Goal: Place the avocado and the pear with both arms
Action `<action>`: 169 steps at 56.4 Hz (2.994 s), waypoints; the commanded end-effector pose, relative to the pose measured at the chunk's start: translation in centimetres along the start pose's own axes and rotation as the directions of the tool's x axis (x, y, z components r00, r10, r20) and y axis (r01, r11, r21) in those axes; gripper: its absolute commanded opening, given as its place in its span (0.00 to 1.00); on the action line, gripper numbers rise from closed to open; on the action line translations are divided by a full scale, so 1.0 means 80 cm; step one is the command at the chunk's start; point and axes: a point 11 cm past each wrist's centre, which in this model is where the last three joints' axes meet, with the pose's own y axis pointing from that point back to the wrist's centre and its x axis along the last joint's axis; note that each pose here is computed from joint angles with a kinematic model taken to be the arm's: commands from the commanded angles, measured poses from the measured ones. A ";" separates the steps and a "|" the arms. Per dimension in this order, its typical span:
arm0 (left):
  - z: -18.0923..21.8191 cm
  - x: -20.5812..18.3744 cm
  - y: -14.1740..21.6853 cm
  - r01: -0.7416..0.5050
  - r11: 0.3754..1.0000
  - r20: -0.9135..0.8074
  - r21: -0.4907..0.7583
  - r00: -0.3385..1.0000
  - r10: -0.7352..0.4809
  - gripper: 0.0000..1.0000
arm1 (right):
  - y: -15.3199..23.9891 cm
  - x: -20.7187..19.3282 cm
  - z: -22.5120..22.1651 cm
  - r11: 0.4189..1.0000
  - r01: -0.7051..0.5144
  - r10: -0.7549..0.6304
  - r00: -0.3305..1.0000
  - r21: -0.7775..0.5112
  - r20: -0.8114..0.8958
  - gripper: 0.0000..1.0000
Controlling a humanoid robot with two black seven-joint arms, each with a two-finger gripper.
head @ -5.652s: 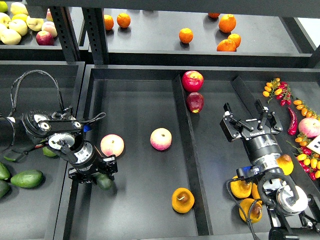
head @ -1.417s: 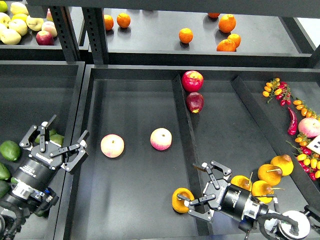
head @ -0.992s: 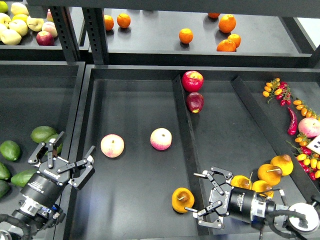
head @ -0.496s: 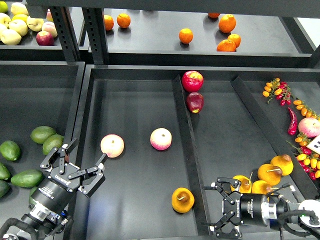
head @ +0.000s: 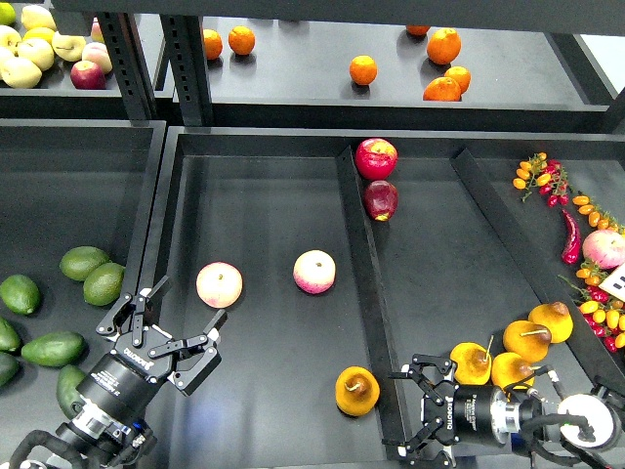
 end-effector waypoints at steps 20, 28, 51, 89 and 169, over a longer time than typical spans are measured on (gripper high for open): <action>-0.006 0.002 -0.001 -0.010 1.000 0.013 0.021 1.000 0.010 0.99 | -0.023 0.006 0.016 1.000 -0.012 0.012 1.000 -0.024 0.003 0.94; -0.008 0.003 -0.001 -0.012 1.000 0.014 0.025 1.000 0.012 0.99 | -0.028 0.005 0.014 1.000 -0.011 0.011 1.000 -0.015 0.003 0.82; -0.014 0.004 -0.002 -0.014 0.999 0.009 0.039 1.000 0.014 0.99 | -0.027 0.011 0.012 0.999 -0.031 0.030 0.998 0.020 0.053 0.50; -0.018 0.006 -0.002 -0.021 0.999 0.013 0.051 1.000 0.020 0.99 | -0.030 0.005 0.010 0.998 -0.003 -0.004 0.995 0.070 0.104 0.10; -0.020 0.007 -0.001 -0.026 0.998 0.016 0.055 1.000 0.025 0.99 | -0.058 -0.011 0.009 0.995 -0.090 0.086 0.990 0.031 0.116 0.99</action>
